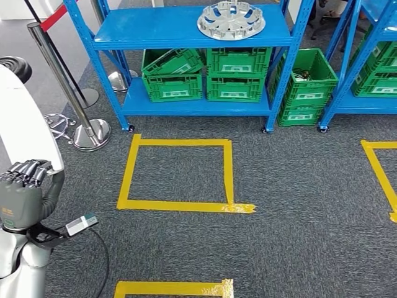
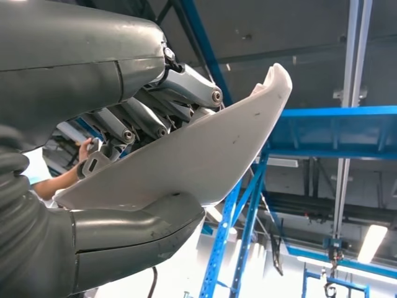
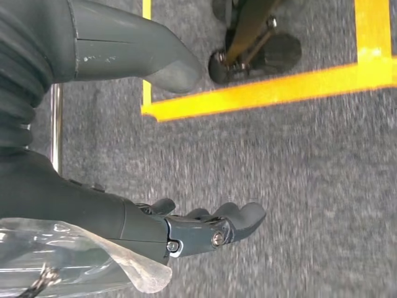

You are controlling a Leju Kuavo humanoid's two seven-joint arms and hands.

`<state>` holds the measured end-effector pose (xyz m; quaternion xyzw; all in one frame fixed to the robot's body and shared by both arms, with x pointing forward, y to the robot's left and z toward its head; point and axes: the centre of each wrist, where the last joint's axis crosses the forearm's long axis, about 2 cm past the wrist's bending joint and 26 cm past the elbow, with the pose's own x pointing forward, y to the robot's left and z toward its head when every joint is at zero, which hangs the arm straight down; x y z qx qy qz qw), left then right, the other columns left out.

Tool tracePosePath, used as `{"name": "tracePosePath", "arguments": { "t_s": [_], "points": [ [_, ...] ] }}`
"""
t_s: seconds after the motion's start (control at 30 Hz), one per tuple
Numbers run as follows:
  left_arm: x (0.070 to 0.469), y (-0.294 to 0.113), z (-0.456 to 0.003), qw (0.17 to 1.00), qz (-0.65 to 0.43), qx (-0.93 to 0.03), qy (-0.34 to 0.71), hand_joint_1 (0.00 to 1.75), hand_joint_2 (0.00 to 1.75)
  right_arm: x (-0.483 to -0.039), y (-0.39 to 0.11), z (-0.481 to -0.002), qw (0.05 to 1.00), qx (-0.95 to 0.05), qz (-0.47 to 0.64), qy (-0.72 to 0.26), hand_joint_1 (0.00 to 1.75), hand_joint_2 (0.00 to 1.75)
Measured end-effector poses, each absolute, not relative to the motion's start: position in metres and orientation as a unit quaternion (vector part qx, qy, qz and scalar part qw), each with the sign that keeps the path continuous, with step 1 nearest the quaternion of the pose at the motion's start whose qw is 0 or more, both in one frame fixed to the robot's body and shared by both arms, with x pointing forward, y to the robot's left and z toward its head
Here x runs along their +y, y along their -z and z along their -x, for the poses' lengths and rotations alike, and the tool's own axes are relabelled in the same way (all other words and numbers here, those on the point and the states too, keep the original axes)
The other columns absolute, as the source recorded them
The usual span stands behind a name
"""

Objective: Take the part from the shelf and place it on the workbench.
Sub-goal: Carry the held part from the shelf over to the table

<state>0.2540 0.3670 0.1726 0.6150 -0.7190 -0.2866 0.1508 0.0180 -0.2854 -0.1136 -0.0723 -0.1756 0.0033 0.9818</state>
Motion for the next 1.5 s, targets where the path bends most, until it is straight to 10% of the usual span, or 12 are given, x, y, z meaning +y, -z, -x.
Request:
{"name": "tracePosePath", "arguments": {
  "t_s": [1.5],
  "points": [
    [0.3692, -0.1739, -0.2548, 0.148, -0.613, -0.722, 0.285, 1.75, 1.75, -0.2867, 0.1135, -0.0183, 0.980, -0.175, 0.088, -0.029, 0.00, 1.75]
  ]
}}
